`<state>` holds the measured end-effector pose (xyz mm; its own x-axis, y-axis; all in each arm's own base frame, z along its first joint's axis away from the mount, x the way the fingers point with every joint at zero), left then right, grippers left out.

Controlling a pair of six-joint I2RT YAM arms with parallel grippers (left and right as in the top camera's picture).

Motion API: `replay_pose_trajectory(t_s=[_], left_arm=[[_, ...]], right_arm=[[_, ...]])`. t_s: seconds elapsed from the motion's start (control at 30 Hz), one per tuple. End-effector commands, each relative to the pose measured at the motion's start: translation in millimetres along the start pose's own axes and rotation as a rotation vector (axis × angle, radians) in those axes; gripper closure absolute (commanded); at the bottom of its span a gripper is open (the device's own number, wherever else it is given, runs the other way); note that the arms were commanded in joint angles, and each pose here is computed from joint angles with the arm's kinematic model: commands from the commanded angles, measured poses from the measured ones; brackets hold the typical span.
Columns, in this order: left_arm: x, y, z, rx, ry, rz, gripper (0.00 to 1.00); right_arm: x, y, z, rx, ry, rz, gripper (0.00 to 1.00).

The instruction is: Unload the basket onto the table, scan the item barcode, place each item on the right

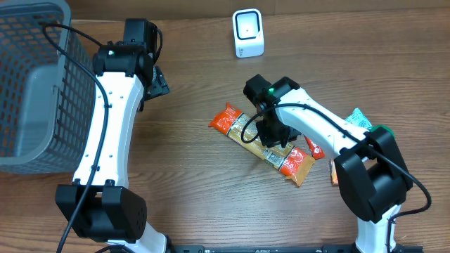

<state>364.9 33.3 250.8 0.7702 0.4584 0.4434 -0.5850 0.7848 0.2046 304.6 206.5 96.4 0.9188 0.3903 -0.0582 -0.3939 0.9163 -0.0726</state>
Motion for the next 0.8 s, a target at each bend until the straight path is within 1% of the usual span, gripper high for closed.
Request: replay_pose_trajectory(t_s=[0.0,0.03,0.1,0.2,0.4,0.47,0.63,0.77], left_arm=[[2,-1,6,-0.014,-0.016,0.006,0.00],[2,-1,6,-0.014,-0.016,0.006,0.00],[2,-1,6,-0.014,-0.016,0.006,0.00],[2,-1,6,-0.014,-0.016,0.006,0.00],[2,-1,6,-0.014,-0.016,0.006,0.00],[2,-1,6,-0.014,-0.016,0.006,0.00],[2,-1,6,-0.014,-0.016,0.006,0.00],[2,-1,6,-0.014,-0.016,0.006,0.00]], right_arm=[[10,2,23,0.011,-0.099,0.070,0.18],[12,3,23,0.013,-0.106,0.071,0.04],[11,4,23,0.019,-0.103,0.113,0.01],[6,12,16,0.075,-0.068,0.289,0.01],[8,15,-2,0.082,-0.075,0.432,0.01],[9,16,-7,0.083,-0.085,0.467,0.01],[13,27,-15,0.124,-0.125,0.485,0.01],[12,31,-21,0.121,-0.139,0.523,0.02]])
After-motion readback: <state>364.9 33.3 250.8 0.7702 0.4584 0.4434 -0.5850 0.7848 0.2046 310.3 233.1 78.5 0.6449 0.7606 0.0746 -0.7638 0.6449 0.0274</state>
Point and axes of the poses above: each gripper's point midway between its finger pads, its own z axis back along the fingers, its own y axis along the line the jaws close on, x = y × z, the point moved 5 cm from there along z, back along the fingers, and after that the axes turned 6 degrees about z, right-handed, at the moved point
